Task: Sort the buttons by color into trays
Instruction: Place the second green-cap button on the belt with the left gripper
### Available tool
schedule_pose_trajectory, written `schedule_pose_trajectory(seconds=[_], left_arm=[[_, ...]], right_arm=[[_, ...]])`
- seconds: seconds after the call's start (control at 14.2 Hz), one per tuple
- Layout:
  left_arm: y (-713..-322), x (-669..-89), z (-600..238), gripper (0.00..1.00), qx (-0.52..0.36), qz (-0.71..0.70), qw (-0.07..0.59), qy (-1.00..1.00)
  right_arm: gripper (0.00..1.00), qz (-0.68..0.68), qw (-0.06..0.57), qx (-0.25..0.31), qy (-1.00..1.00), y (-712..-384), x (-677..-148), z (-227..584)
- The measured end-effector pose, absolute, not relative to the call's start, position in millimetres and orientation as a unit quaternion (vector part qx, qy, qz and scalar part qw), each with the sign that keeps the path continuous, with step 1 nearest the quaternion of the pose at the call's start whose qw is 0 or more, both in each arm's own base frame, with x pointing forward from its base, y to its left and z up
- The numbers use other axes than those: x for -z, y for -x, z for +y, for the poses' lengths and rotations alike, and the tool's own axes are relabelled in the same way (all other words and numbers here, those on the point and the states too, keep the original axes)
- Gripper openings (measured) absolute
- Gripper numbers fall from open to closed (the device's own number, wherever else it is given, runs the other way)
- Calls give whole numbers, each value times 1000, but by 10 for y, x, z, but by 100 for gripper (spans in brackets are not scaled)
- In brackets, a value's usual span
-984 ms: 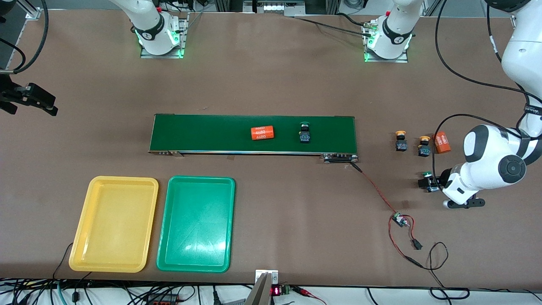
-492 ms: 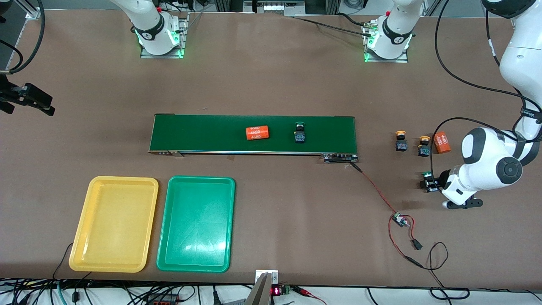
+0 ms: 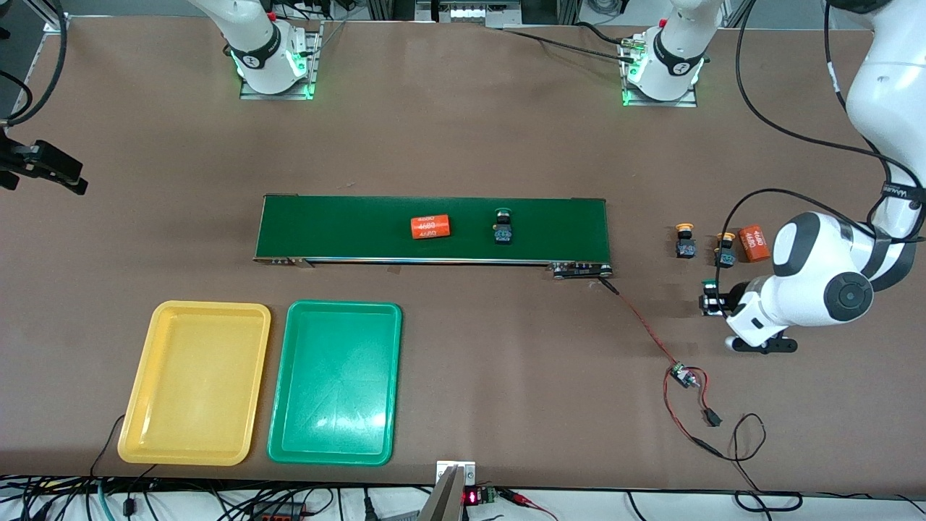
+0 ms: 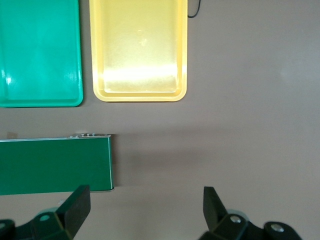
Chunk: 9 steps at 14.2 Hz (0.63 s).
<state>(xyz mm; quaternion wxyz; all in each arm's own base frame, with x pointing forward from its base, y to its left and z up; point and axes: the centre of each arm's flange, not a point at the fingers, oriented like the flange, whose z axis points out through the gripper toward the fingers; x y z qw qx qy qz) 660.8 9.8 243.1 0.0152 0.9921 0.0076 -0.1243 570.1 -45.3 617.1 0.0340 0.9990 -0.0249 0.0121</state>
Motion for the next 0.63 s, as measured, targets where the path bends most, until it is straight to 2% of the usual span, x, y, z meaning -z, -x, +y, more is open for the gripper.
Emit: schedule_pose_trajectory(seconds=[0.35,0.63], left_arm=[[-6278,-2894,-1014,40,181,-31,8,-983],[-5905,-2917,-2128,40,186,-115,0,-976]], right_arm=[[100,-32,35,-5,-999,-5801,-6000,-521],[100,-31,33,-1,-999,-5816,-5960,-498]])
